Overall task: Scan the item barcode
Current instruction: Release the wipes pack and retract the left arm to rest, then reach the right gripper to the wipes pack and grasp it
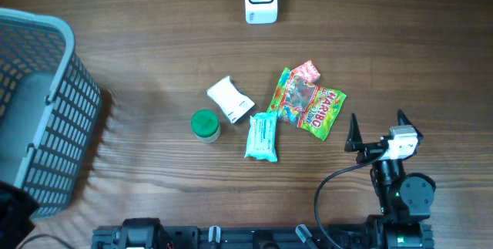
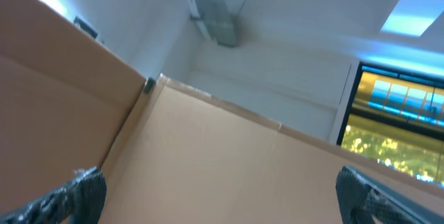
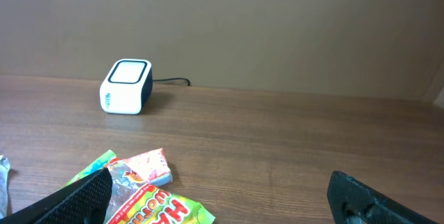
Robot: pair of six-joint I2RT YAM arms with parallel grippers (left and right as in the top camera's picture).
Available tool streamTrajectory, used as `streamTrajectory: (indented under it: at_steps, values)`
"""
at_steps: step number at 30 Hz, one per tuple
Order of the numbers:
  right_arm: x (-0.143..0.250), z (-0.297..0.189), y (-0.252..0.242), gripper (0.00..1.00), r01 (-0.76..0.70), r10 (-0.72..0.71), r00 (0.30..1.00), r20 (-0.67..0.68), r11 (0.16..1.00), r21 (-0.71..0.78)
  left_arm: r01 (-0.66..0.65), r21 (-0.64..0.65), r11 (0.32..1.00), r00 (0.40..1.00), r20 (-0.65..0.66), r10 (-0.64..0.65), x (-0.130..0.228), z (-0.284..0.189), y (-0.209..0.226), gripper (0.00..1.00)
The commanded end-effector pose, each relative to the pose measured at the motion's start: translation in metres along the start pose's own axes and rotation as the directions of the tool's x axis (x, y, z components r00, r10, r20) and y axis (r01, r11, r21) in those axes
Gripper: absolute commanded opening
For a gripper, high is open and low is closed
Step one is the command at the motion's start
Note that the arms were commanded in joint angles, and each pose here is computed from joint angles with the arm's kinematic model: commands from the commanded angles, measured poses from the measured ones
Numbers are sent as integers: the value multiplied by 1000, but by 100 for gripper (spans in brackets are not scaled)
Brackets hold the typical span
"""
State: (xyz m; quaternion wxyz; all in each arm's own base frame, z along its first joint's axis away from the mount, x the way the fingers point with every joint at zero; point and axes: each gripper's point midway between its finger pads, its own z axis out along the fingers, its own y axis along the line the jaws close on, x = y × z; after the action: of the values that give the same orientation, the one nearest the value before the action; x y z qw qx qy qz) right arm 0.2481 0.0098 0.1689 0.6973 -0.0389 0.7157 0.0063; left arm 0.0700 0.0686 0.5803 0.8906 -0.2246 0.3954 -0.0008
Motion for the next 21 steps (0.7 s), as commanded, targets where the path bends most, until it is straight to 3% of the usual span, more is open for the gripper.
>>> streamTrajectory:
  at_steps: [1, 6, 8, 9, 10, 12, 16, 17, 18, 19, 20, 21]
  values:
    - [-1, 0, 1, 100, 6, -6, 1000, 5, 1000, -5, 8, 25, 1000, 1000, -27, -7, 27, 3, -1, 100]
    - [-1, 0, 3, 100, -9, 9, 1000, 6, 1000, -14, 10, 97, 995, 999, -45, -5, 34, 3, -13, 100]
    - [-1, 0, 3, 100, -111, 111, 994, 5, 994, -15, 9, 96, 995, 999, -46, -5, 34, 3, -13, 100]
    - [-1, 0, 3, 100, -249, 249, 969, 2, 968, -16, 9, 97, 995, 999, -46, -5, 34, 3, -13, 100]
    - [-1, 0, 5, 100, -434, 434, 901, -6, 900, -26, 9, 97, 995, 999, -46, -5, 34, 3, -13, 100]
    - [-3, -1, 14, 100, -676, 674, 737, -45, 734, -68, 9, 97, 995, 999, -46, -5, 34, 3, -13, 100]
    - [-5, -2, 24, 100, -939, 931, 343, -123, 337, -69, 8, 98, 995, 999, -50, -3, 35, 3, -13, 100]
    - [-10, -4, 34, 100, -948, 933, 315, -173, 301, -101, 8, 98, 995, 999, -51, -3, 36, 3, -13, 100]
    - [-19, -6, 44, 100, -929, 909, 362, -209, 332, -165, 7, 97, 995, 999, -53, -2, 36, 3, -13, 100]
    - [-31, -12, 56, 100, -869, 848, 478, -231, 417, -267, 7, 97, 995, 999, -53, -2, 36, 3, -13, 100]
    - [-37, -16, 65, 100, -822, 800, 550, -241, 466, -326, 7, 97, 995, 999, -53, -2, 36, 3, -13, 100]
    - [-36, -18, 70, 99, -814, 780, 566, -268, 477, -331, 7, 98, 995, 999, -53, -2, 36, 3, -13, 100]
